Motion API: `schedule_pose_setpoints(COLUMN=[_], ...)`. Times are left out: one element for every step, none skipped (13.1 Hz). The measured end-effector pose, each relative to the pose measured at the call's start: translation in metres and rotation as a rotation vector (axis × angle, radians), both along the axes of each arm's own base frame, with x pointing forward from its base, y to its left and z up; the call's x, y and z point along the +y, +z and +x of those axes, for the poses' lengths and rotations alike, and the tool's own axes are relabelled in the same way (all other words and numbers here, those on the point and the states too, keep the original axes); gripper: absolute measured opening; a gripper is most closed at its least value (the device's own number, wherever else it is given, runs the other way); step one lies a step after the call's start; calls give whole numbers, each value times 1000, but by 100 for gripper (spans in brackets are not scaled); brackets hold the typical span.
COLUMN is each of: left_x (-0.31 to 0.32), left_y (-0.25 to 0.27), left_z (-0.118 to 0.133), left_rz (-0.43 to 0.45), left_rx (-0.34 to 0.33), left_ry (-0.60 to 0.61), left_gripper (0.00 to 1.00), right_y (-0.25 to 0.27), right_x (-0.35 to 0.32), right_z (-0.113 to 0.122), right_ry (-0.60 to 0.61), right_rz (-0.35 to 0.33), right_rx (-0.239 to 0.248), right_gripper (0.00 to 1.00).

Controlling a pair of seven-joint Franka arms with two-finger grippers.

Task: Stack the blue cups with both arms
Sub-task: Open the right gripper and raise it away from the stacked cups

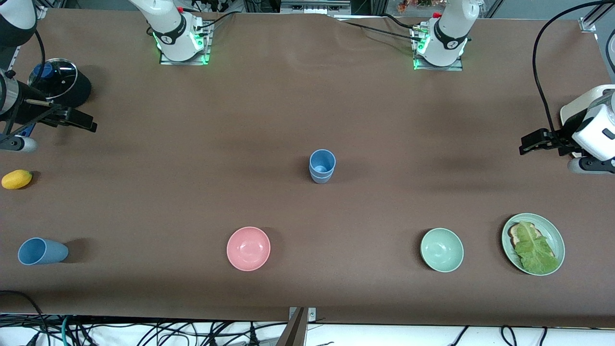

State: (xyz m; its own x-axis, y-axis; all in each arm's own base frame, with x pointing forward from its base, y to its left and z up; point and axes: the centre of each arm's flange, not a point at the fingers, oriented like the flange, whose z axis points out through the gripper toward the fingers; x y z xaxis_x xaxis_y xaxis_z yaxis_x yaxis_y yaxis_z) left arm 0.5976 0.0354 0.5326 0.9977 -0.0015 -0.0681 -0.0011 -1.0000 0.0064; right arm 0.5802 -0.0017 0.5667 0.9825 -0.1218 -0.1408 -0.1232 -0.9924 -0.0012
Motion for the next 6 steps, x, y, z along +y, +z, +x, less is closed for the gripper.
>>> schedule_pose_setpoints(left_x=[0, 0, 0, 1, 1, 1], left_y=[0, 0, 0, 0, 0, 0], left_z=[0, 0, 0, 0, 0, 0], left_rz=[0, 0, 0, 0, 0, 0], left_rx=[0, 0, 0, 0, 0, 0], left_ry=[0, 0, 0, 1, 1, 1], left_gripper=[100, 100, 100, 100, 100, 100], right_y=[1, 4, 9, 14, 17, 18], right_x=[2, 3, 3, 3, 3, 3], right_z=[1, 3, 6, 8, 9, 10], right_ry=[3, 5, 6, 6, 6, 6], right_rz=[0, 0, 1, 1, 1, 1], right_rx=[-6, -17, -30, -41, -47, -45], right_gripper=[100, 100, 100, 100, 100, 100])
